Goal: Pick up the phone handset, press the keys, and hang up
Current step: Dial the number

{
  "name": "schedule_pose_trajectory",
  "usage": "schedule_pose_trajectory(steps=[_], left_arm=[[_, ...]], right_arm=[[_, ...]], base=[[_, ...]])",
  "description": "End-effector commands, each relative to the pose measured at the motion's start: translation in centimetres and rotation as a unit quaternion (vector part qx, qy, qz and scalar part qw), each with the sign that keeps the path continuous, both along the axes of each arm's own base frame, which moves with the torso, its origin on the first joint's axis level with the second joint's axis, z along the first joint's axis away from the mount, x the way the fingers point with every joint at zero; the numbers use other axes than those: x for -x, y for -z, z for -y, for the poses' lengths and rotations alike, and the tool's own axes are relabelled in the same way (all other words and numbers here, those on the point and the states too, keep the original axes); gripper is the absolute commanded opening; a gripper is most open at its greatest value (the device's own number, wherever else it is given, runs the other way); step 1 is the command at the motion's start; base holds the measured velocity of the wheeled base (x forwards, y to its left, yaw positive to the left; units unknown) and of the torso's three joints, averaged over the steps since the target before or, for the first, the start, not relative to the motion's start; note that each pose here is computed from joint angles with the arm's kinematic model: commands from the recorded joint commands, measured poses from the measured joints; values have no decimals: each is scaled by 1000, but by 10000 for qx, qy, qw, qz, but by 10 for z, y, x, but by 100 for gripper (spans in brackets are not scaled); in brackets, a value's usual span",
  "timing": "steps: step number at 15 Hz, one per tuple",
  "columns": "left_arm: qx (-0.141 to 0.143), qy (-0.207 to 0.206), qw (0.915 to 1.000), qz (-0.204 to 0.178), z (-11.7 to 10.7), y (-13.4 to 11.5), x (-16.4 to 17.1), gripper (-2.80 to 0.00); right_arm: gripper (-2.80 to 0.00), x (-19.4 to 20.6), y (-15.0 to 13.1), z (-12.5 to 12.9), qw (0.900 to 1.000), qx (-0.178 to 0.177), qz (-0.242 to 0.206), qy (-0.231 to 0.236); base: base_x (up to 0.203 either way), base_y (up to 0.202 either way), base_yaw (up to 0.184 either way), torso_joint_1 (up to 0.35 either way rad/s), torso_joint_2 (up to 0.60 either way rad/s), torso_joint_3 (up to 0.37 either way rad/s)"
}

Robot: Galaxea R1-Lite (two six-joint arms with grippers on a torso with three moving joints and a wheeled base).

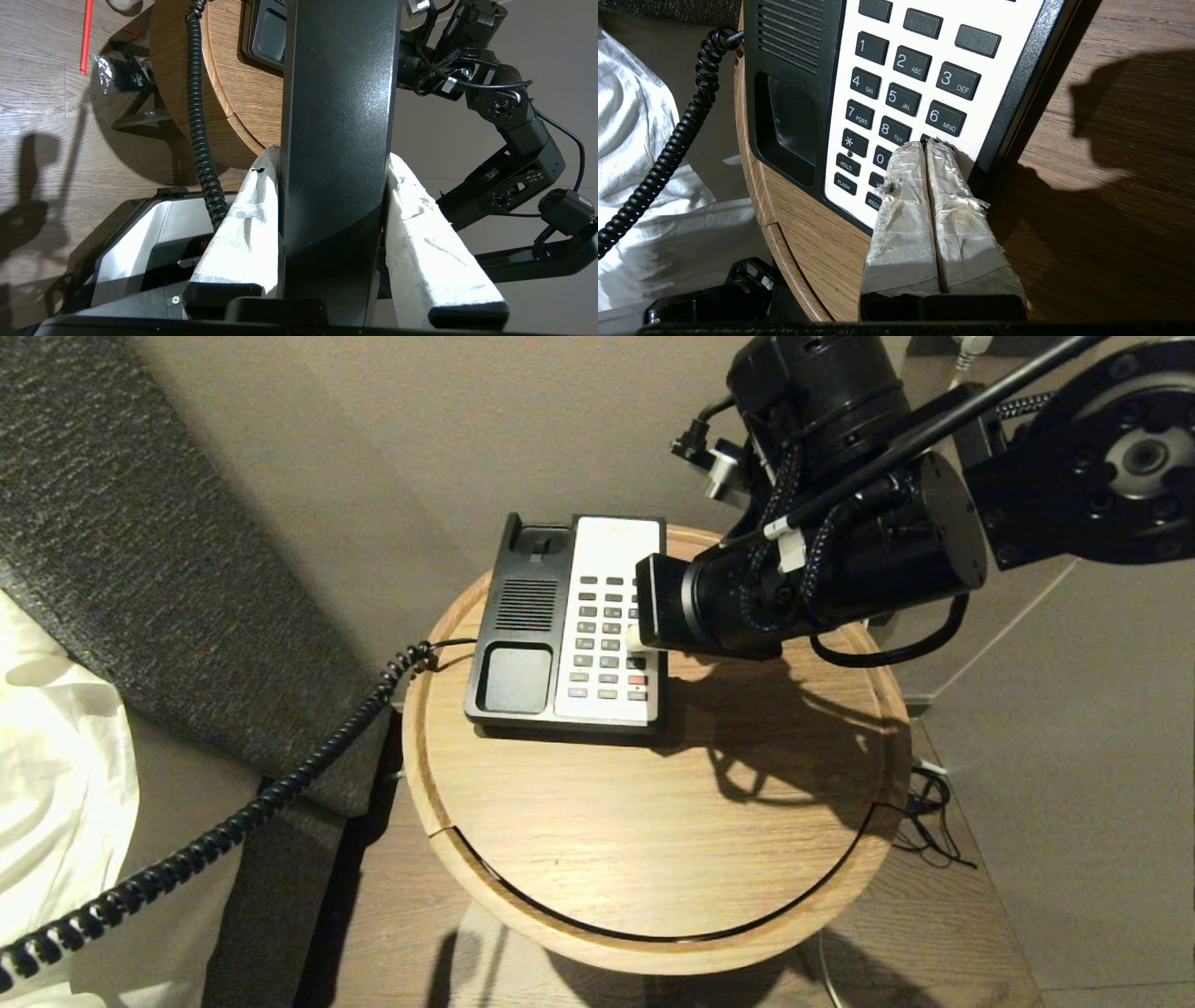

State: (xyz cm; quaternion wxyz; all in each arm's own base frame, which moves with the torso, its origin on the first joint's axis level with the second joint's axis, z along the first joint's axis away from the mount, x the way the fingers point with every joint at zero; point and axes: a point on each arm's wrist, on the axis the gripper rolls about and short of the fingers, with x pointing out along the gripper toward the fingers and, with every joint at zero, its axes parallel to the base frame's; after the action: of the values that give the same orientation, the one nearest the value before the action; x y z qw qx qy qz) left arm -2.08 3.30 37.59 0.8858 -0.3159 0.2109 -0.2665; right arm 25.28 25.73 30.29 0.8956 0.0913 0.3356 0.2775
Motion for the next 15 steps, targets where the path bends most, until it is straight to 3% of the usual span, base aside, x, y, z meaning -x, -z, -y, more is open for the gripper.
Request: schedule_pose_trajectory(steps=[1, 15], left_arm=[[0, -12, 10000, -30, -1, 1, 1, -280], [-31, -37, 10000, -53, -1, 4, 1, -280]], right_arm=[[-280, -2, 3, -2, 10000, 41, -18, 1], [-280, 11, -10, 2, 9999, -70, 61, -90]], base=[[0, 0, 0, 0, 0, 0], [0, 0, 0, 0, 0, 0]])
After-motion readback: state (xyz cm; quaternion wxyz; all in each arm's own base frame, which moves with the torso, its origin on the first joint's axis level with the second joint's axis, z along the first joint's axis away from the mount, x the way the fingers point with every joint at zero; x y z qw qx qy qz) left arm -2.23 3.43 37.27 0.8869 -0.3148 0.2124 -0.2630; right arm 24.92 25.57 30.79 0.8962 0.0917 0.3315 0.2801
